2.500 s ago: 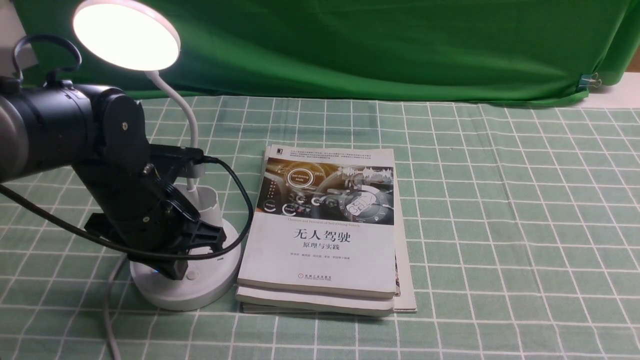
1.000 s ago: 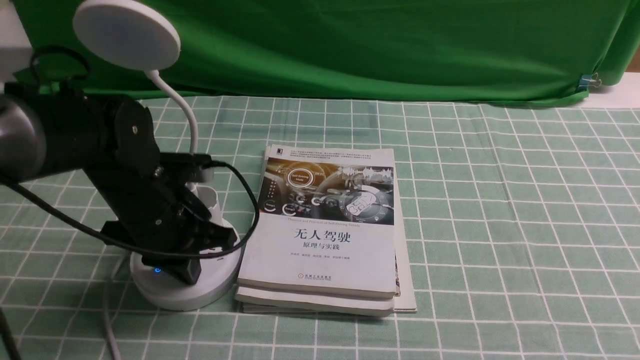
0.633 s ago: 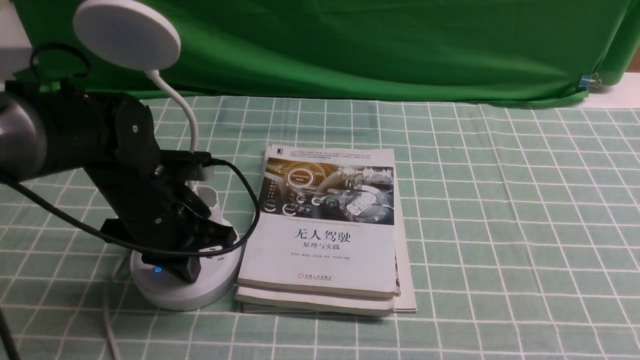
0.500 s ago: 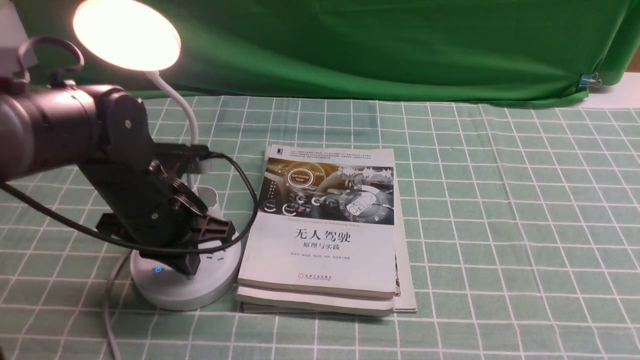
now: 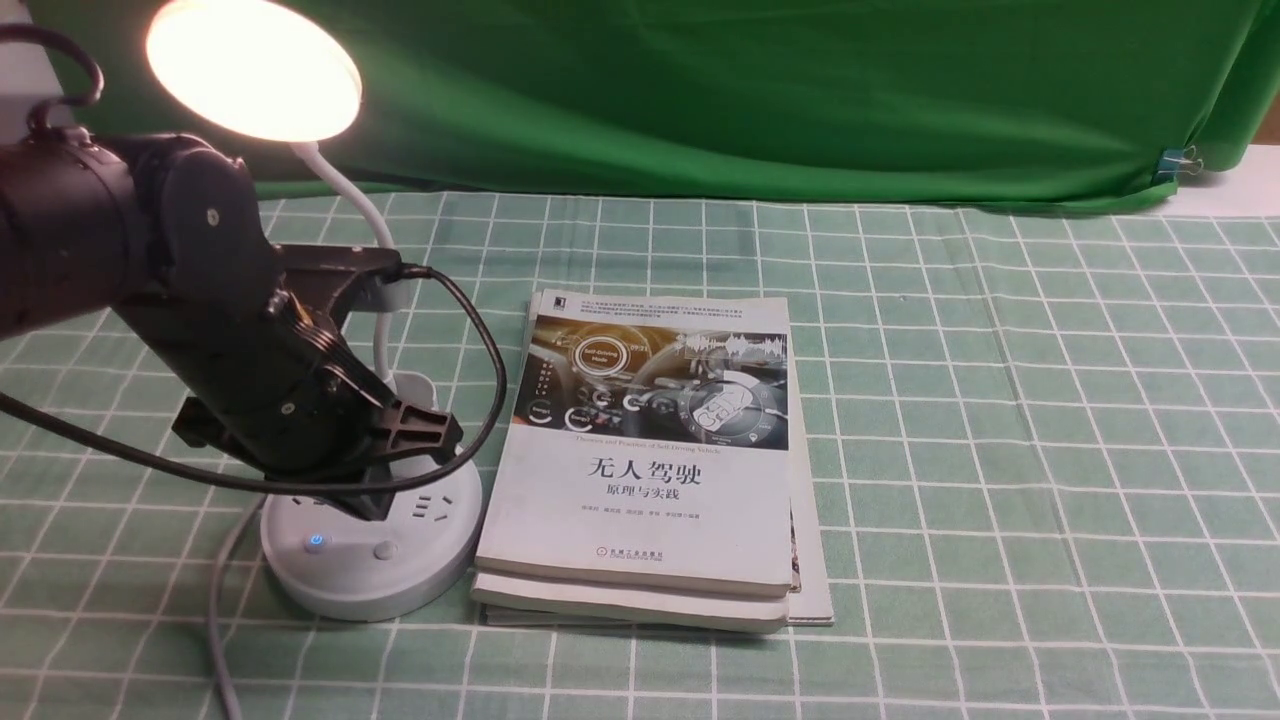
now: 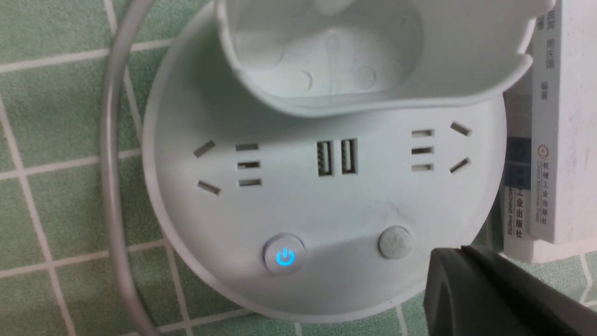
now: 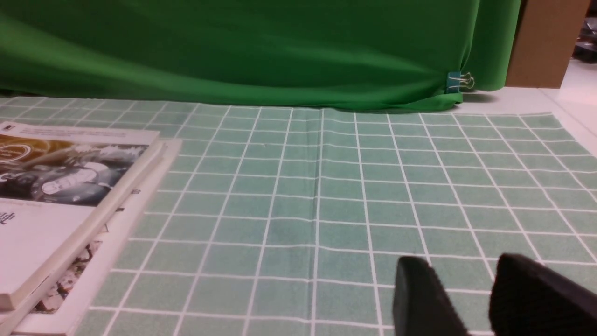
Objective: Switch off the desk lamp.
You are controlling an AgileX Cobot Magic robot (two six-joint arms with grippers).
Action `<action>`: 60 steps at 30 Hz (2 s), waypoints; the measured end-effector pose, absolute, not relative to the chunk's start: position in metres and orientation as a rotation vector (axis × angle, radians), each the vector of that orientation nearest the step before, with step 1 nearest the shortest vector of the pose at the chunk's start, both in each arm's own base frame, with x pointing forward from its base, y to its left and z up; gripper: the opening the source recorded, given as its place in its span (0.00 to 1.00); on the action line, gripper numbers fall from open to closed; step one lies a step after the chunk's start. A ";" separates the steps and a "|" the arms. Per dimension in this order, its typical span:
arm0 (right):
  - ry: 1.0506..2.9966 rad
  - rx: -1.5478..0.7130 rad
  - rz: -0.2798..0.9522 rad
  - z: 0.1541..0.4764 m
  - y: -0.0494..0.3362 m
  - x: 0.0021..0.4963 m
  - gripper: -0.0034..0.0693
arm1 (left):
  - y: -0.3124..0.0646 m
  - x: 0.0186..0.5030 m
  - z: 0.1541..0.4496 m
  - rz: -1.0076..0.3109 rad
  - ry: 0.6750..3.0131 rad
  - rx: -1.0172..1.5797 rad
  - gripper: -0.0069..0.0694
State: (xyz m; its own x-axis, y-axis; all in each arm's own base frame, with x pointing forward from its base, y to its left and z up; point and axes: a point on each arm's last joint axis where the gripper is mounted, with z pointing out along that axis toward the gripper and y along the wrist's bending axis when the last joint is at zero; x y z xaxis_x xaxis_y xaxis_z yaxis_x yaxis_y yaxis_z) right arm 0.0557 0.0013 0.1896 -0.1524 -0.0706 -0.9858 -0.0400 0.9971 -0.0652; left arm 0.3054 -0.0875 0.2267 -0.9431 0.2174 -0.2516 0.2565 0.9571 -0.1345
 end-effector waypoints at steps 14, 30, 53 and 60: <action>1.724 -0.083 -0.027 0.190 0.001 0.056 0.38 | -0.088 0.306 0.226 -0.242 2.876 0.353 0.09; 1.724 -0.083 -0.027 0.190 0.001 0.056 0.38 | -0.090 0.315 0.193 -0.231 2.966 0.350 0.09; 1.724 -0.083 -0.027 0.190 0.001 0.056 0.38 | -0.088 0.306 0.222 -0.242 2.895 0.353 0.09; 1.724 -0.083 -0.027 0.190 0.001 0.056 0.38 | -0.087 0.304 0.229 -0.244 2.871 0.351 0.09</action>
